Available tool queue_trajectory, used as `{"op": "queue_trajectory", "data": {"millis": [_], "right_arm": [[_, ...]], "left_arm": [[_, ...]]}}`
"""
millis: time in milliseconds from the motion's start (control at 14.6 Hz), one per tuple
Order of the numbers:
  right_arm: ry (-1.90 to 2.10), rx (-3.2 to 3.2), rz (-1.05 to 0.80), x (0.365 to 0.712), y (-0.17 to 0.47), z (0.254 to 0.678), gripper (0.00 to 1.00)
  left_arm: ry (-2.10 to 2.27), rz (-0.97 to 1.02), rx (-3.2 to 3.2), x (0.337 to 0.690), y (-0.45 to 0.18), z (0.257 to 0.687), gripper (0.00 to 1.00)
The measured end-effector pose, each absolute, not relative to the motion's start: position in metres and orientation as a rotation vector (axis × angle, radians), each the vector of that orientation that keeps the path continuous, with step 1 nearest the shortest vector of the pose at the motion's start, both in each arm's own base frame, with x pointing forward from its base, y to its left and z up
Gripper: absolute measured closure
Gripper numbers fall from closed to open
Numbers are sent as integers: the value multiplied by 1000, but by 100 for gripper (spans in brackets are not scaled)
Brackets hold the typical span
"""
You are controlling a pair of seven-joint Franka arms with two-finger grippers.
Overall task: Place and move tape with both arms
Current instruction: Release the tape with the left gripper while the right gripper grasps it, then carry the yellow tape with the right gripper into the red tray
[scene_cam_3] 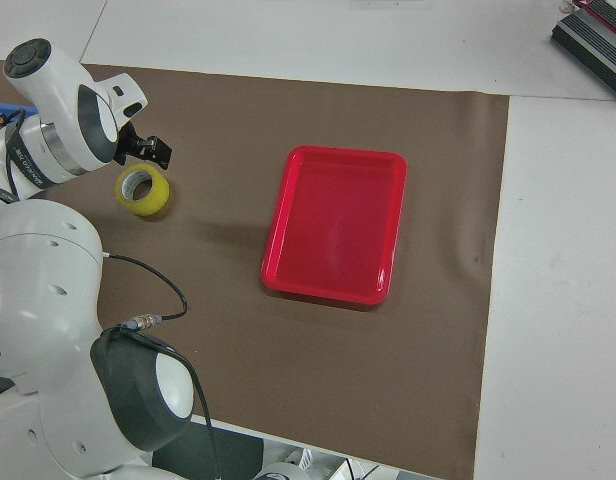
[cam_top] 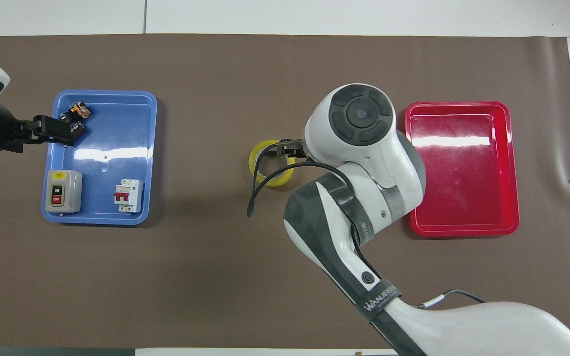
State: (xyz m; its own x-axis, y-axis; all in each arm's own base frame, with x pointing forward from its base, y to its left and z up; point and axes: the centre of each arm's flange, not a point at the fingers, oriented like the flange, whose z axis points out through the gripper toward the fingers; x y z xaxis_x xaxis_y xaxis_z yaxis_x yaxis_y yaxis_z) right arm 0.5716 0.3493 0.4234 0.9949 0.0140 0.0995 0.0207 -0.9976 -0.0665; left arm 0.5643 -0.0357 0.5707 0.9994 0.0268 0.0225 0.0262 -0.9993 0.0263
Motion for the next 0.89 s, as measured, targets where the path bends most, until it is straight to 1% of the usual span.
{"op": "queue_trajectory", "data": {"millis": [206,480,891], "right_arm": [[-28,-3076,-181,575,378,373,0],[-63,-3087,-206,575,372,325,0],[-190,-3097,-189,564,363,297,0]], "left_arm": [[35,-19,3116,559,-30,589,0],[13,-45,3117,556,-24,596,0],[-12,-83,3117,551,-24,597,0]]}}
